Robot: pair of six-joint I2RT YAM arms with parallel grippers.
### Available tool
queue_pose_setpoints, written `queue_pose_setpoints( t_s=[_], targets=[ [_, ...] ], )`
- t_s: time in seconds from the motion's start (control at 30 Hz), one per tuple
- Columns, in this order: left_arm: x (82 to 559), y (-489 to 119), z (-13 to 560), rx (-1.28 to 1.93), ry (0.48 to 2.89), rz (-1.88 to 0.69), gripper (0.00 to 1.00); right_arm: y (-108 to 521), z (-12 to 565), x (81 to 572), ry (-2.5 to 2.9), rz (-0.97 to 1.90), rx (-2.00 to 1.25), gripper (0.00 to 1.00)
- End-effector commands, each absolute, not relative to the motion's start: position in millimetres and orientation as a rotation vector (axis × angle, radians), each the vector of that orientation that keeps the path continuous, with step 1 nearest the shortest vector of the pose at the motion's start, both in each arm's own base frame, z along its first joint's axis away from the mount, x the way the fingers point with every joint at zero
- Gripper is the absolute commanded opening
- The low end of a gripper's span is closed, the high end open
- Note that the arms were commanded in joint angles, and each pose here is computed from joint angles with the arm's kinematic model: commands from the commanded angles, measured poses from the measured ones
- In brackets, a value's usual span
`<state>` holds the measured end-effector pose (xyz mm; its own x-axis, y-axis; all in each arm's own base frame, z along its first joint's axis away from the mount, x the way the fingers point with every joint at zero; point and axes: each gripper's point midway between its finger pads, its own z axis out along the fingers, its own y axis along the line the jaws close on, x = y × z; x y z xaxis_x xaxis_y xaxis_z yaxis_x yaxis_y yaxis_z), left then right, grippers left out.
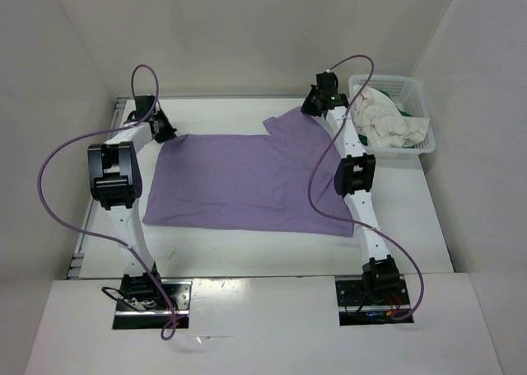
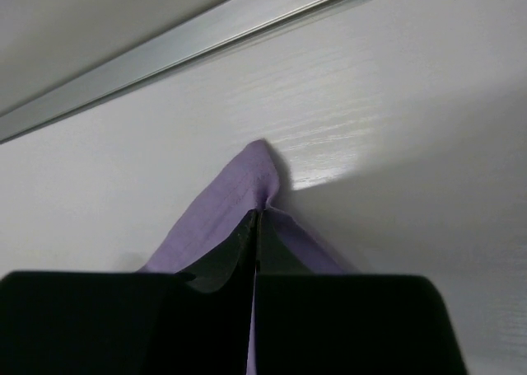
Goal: Fold and stack the t-shirts
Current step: Grap the side of the flattened tshirt furthest away from the robot with both arms
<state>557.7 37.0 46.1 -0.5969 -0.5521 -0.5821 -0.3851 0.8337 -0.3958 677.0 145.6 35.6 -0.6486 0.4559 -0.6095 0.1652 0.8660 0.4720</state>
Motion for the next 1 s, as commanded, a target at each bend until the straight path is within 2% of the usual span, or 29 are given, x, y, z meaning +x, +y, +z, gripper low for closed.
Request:
queue_pose_setpoints(
  t_s=[0.0,0.2,0.43,0.57,0.6,0.67,0.7,0.77,0.97],
  targets=[
    [564,39,95,-0.643,2.183,-0.309,0.0,155,101,676,2.181,0.567,0.412,0.0],
    [558,38,108,-0.644,2.156,-0.316,0.0,153,146,654,2.204,0.519,0.352,0.0],
    [546,47,111,-0.671,2.148,-0.336,0.0,157,146,612,2.362,0.473,0.329,0.0],
    [544,45,120,-0.671,2.139,-0.354,0.0,155,183,596,2.354,0.431,0.287,0.0],
    [544,43,120,-0.666,2.141,-0.366,0.0,154,166,589,2.407,0.379,0.283,0.0],
    [546,42,122,-0.657,2.135,-0.378,0.0,151,201,576,2.351,0.322,0.25,0.0],
    [546,42,122,-0.657,2.135,-0.378,0.0,158,150,579,2.354,0.326,0.239,0.0],
    [546,42,122,-0.657,2.135,-0.378,0.0,153,190,565,2.233,0.433,0.265,0.0],
    [550,50,122,-0.654,2.138,-0.35,0.0,139,166,559,2.311,0.363,0.255,0.0]
  ],
)
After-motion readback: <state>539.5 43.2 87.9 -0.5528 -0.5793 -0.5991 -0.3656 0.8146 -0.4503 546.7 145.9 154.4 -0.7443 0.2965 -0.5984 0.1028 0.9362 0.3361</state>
